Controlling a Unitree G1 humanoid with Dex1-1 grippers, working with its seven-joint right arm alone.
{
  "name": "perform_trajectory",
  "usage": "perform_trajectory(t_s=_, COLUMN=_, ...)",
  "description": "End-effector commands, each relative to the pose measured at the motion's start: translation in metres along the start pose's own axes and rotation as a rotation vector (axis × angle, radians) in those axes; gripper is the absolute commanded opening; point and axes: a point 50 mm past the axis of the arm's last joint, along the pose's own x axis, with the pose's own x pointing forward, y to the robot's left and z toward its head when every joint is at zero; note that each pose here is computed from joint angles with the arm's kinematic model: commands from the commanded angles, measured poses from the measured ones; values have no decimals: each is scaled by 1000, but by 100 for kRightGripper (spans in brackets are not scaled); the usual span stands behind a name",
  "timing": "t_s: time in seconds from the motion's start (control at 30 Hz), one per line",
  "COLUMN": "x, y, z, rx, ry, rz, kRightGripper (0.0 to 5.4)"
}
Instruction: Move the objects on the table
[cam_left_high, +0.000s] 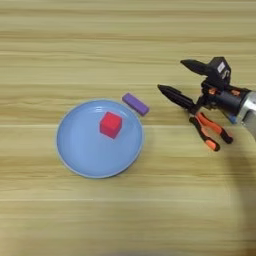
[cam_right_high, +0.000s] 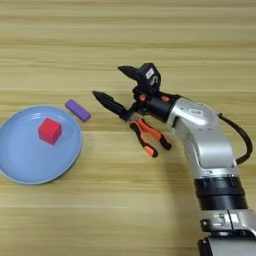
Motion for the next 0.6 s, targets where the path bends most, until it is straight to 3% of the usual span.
perform_trajectory(t_s=0.03, x=12, y=4, z=27, rx=-95, ry=-67, rz=38, kRightGripper=536)
perform_trajectory(t_s=0.4, x=47, y=39, z=16, rx=-91, ry=-33, rz=203, kRightGripper=536)
perform_trajectory(t_s=0.6, x=58, y=47, z=10, rx=-87, ry=-16, rz=219, kRightGripper=536)
